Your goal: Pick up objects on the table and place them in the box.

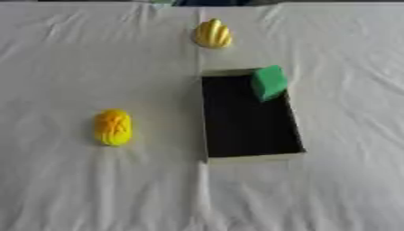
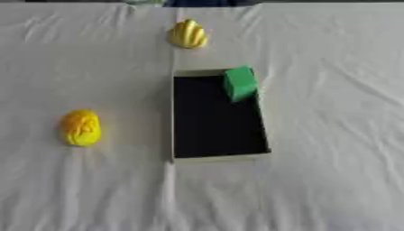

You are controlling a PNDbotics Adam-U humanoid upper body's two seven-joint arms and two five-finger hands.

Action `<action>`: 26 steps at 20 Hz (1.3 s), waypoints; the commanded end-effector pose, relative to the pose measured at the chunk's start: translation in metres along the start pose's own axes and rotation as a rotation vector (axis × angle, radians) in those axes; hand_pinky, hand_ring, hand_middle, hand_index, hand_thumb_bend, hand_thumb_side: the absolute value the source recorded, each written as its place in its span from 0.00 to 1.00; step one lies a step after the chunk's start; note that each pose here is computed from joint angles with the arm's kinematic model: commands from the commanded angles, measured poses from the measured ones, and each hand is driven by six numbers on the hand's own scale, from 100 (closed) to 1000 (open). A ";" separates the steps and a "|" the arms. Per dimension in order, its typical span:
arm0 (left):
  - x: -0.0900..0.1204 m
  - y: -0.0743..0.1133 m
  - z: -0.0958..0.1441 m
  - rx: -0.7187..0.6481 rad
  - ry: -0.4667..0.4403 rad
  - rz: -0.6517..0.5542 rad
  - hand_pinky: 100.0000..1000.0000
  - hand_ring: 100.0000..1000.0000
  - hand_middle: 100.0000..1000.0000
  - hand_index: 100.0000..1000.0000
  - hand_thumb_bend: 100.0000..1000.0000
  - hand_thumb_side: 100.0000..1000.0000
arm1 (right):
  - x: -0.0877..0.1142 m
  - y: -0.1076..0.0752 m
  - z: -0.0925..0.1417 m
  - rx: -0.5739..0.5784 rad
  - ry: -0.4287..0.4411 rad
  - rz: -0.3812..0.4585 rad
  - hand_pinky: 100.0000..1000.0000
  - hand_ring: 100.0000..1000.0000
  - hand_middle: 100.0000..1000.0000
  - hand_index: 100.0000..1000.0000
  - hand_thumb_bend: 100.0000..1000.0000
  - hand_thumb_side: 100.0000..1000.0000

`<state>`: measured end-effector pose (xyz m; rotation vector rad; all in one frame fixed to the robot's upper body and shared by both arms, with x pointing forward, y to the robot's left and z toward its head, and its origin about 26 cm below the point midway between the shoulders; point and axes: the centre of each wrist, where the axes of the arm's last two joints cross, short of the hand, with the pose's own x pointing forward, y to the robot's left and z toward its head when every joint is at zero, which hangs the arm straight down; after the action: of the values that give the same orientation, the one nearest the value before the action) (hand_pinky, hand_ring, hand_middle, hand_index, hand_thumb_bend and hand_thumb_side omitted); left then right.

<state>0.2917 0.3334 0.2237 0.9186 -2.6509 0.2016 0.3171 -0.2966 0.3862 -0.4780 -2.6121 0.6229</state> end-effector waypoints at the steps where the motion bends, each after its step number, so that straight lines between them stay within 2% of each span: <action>1: 0.006 0.002 -0.009 -0.015 -0.040 0.006 0.77 0.72 0.67 0.83 0.00 0.14 | -0.029 -0.007 -0.017 0.066 0.116 0.088 0.95 0.90 0.71 0.87 0.00 0.44; 6: 0.008 -0.001 -0.012 -0.024 -0.049 0.023 0.77 0.72 0.67 0.83 0.00 0.14 | -0.088 0.012 -0.044 0.132 0.254 0.179 0.95 0.92 0.73 0.88 0.00 0.38; 9: 0.009 -0.004 -0.014 -0.030 -0.056 0.037 0.77 0.72 0.67 0.83 0.00 0.14 | -0.113 0.029 -0.053 0.184 0.290 0.239 0.95 0.93 0.75 0.89 0.00 0.34; 12: 0.010 -0.005 -0.015 -0.032 -0.060 0.046 0.77 0.72 0.67 0.83 0.00 0.14 | -0.132 0.045 -0.052 0.256 0.305 0.314 0.94 0.93 0.77 0.90 0.00 0.29; 16: 0.010 -0.006 -0.015 -0.035 -0.059 0.052 0.77 0.72 0.67 0.83 0.00 0.15 | -0.153 0.059 -0.039 0.400 0.319 0.443 0.93 0.95 0.81 0.91 0.00 0.19; 18: 0.010 -0.005 -0.015 -0.035 -0.058 0.052 0.77 0.72 0.67 0.83 0.00 0.14 | -0.161 0.064 -0.031 0.484 0.319 0.500 0.93 0.95 0.82 0.92 0.00 0.17; 21: 0.010 -0.006 -0.016 -0.035 -0.058 0.053 0.77 0.72 0.66 0.83 0.00 0.14 | -0.168 0.069 -0.024 0.606 0.310 0.552 0.93 0.95 0.84 0.92 0.00 0.11; 26: 0.010 -0.006 -0.016 -0.037 -0.056 0.057 0.77 0.72 0.66 0.83 0.00 0.15 | -0.170 0.075 -0.020 0.809 0.268 0.607 0.93 0.95 0.82 0.91 0.00 0.09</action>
<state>0.2955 0.3255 0.2300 0.8429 -2.6837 0.1752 0.4914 -0.2941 0.3013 -0.9478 -1.7468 1.5235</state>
